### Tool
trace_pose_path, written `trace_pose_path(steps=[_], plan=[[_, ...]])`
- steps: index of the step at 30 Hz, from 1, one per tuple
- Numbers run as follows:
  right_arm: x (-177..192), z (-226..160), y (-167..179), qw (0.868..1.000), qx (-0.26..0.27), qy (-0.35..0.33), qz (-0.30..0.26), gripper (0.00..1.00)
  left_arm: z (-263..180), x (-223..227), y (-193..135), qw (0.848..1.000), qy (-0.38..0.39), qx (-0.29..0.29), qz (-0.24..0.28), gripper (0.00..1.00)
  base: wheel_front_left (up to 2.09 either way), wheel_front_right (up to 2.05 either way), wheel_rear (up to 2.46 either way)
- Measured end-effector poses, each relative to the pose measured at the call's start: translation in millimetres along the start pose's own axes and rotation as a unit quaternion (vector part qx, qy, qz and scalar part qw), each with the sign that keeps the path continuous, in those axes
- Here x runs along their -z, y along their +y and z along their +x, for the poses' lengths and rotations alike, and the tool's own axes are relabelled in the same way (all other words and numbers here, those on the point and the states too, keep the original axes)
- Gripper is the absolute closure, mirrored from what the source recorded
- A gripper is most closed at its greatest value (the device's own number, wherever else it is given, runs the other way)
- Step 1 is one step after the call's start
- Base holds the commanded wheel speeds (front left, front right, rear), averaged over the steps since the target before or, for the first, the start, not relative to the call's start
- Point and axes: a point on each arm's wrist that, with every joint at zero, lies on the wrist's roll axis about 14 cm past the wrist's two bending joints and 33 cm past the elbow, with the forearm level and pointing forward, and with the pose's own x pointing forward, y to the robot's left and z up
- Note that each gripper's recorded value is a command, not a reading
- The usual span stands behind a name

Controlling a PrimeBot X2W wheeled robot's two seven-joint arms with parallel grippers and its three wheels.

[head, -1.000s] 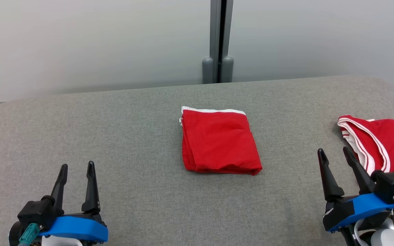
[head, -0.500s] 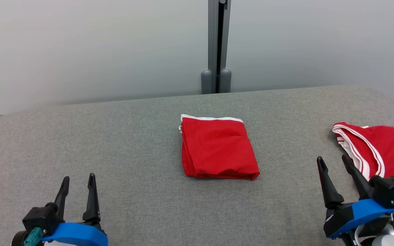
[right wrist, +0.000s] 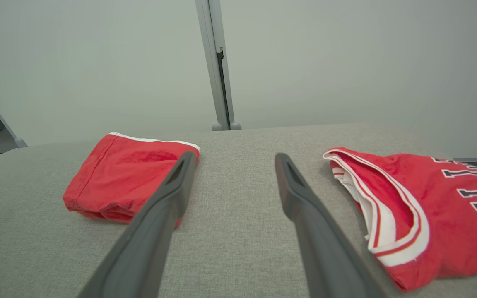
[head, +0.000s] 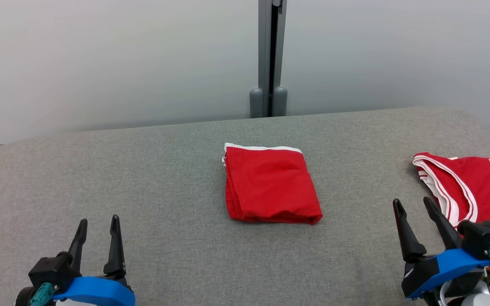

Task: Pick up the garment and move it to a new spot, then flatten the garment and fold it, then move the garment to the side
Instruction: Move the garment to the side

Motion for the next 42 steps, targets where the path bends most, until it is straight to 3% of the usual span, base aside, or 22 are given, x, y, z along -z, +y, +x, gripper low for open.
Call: trace_pose_path(steps=[10, 16, 25, 31, 36, 37, 39, 42], plan=[[10, 19, 21, 0.999, -0.032, 0.041, 0.002, 0.0, 5, 1, -2, 1.0, 0.001, 0.004, 0.0, 0.0, 0.0, 0.0, 0.0], [24, 57, 37, 0.988, -0.056, 0.142, 0.016, 0.0, 17, -1, -4, 1.0, -0.002, 0.009, 0.0, 0.0, 0.0, 0.0, 0.0], [55, 124, 68, 0.955, -0.078, 0.284, 0.026, 0.0, 38, -1, -8, 1.0, -0.005, 0.022, 0.006, 0.0, 0.0, 0.0, 0.0], [106, 136, 68, 0.93, -0.06, 0.361, 0.037, 0.0, 42, 0, -1, 1.0, -0.004, 0.012, 0.004, 0.0, 0.0, 0.0, 0.0], [139, 135, 89, 0.912, -0.076, 0.4, 0.048, 0.0, 39, 5, 8, 1.0, 0.005, -0.001, 0.004, 0.0, 0.0, 0.0, 0.0], [143, 134, 94, 0.908, -0.08, 0.407, 0.059, 0.1, 38, 6, 10, 1.0, 0.006, -0.004, 0.004, 0.0, 0.0, 0.0, 0.0], [147, 135, 99, 0.905, -0.087, 0.413, 0.059, 1.0, 37, 7, 12, 1.0, 0.008, -0.006, 0.003, 0.0, 0.0, 0.0, 0.0], [147, 135, 99, 0.905, -0.093, 0.414, 0.035, 1.0, 40, 8, 11, 1.0, 0.008, -0.006, 0.001, 0.0, 0.0, 0.0, 0.0]])
